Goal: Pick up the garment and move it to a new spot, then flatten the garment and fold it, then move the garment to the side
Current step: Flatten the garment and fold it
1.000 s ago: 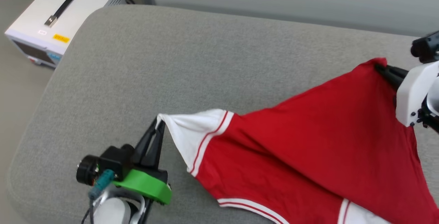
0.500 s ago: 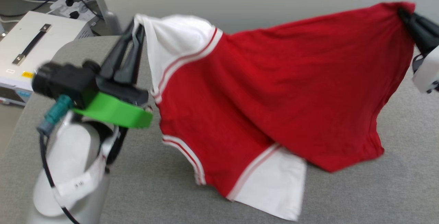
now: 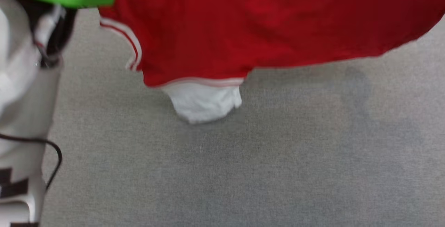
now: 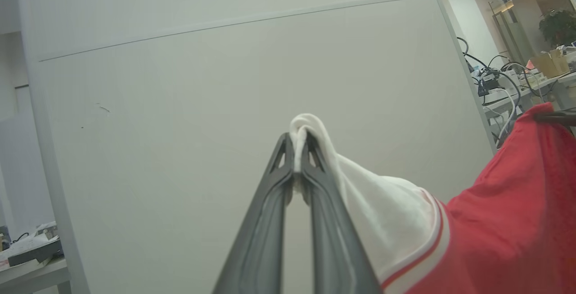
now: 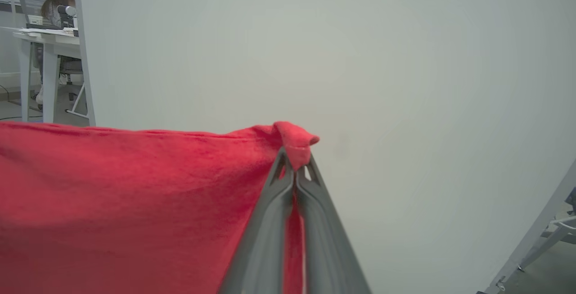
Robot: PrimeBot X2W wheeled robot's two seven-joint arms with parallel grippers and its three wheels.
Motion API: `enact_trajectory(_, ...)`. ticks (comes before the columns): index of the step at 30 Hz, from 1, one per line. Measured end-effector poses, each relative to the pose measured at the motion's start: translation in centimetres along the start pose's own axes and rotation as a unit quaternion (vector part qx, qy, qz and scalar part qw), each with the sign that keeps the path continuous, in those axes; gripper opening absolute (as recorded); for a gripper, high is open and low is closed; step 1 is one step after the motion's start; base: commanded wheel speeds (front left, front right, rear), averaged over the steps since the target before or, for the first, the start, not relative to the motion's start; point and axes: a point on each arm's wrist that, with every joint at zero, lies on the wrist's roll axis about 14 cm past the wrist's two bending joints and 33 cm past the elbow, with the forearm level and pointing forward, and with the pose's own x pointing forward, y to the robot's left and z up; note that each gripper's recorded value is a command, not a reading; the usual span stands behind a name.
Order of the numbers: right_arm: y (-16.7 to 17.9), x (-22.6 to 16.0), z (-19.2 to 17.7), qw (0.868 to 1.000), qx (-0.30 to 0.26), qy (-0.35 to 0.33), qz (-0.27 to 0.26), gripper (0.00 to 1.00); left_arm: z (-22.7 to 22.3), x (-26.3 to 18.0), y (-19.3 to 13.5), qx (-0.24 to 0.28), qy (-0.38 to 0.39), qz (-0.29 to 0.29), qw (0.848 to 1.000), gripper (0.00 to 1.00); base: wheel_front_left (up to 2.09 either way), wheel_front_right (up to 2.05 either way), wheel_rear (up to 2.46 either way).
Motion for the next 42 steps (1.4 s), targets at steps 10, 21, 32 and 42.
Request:
enact_trajectory(10,-3.1,7.6,-1.0,0.999,-0.017,-0.023,-0.039,0.00,-4.8,7.4,2.2,0.007,-0.003,-0.019,1.000,0.00,0.00,0.00,0.00)
enact_trajectory(21,-4.8,14.7,-4.8,0.996,-0.041,-0.038,-0.065,0.00,-11.7,12.3,5.2,0.016,-0.009,0.004,1.000,0.00,0.00,0.00,0.00)
enact_trajectory(32,-4.9,17.2,-10.3,0.997,-0.033,-0.012,-0.068,0.00,-18.5,12.2,5.8,-0.016,0.024,0.020,0.999,0.00,0.00,0.00,0.00)
enact_trajectory(42,-1.2,14.5,-20.3,0.996,-0.009,0.087,-0.024,0.00,-25.7,5.1,4.6,-0.051,0.127,0.023,0.990,0.00,0.00,0.00,0.00)
